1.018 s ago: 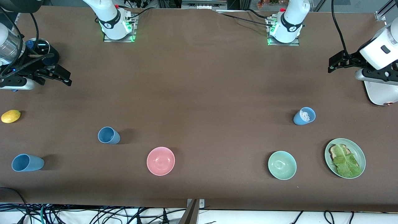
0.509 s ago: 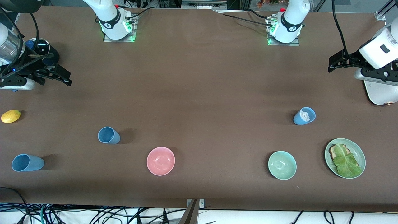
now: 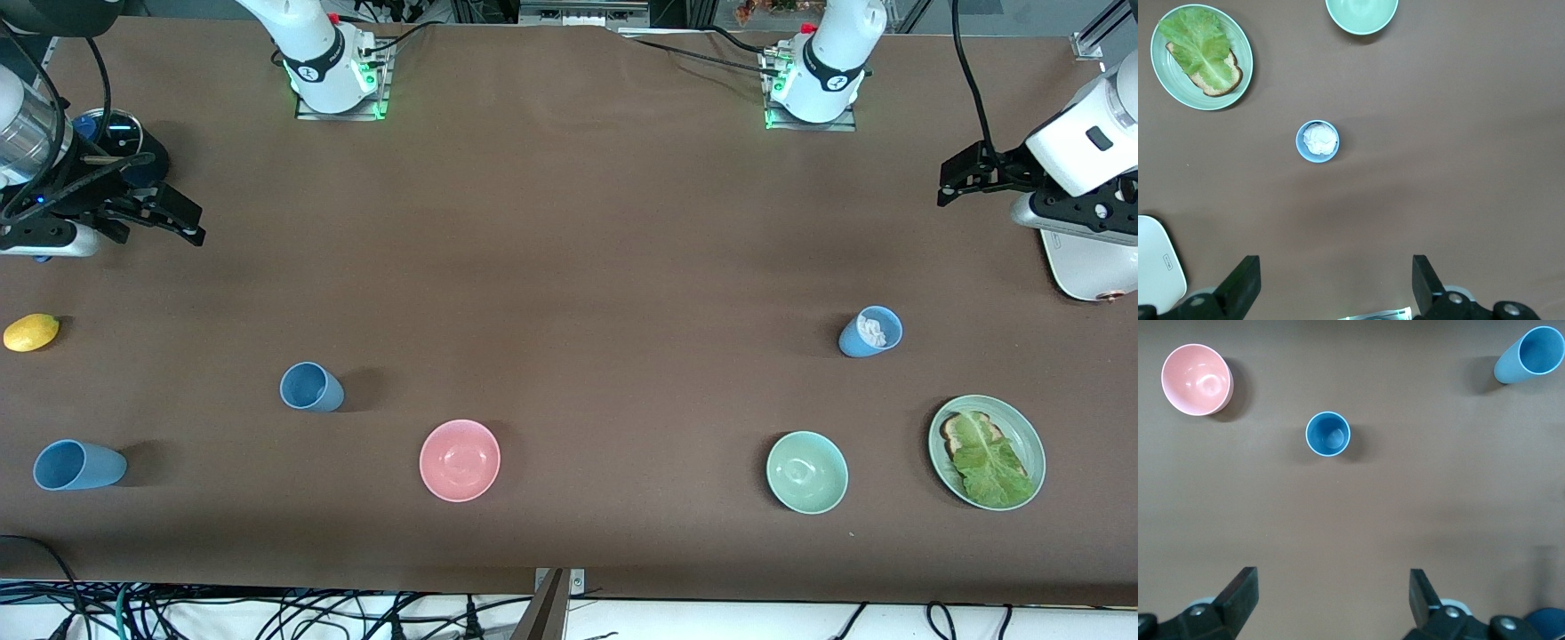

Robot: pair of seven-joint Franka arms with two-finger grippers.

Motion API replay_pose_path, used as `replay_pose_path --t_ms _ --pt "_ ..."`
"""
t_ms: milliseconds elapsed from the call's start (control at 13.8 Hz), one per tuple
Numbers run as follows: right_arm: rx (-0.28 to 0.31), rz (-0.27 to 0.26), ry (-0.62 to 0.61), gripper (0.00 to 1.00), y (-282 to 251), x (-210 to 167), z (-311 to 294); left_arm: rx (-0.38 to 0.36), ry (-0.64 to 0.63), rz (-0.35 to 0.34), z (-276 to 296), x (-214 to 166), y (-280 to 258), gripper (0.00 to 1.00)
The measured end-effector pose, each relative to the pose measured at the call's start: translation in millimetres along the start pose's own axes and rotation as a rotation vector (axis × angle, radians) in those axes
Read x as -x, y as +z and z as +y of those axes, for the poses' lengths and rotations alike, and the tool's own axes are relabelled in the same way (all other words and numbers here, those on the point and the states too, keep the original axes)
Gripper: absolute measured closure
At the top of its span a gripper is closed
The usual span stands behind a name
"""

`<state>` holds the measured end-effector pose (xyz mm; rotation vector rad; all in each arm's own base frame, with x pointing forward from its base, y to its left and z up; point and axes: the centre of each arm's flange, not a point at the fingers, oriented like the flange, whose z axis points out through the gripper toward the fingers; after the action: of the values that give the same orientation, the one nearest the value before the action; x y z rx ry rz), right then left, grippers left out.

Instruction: Stack blue cups with both arms

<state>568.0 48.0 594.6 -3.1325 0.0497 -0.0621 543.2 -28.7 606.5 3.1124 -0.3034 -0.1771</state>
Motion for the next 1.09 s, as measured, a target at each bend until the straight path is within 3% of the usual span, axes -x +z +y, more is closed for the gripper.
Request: replay_pose_path --t_ms 1091 --pt "0.0 0.0 0.0 0.0 0.0 0.0 0.0 0.002 -0.009 -0.011 -6.3 -1.4 5.2 0.0"
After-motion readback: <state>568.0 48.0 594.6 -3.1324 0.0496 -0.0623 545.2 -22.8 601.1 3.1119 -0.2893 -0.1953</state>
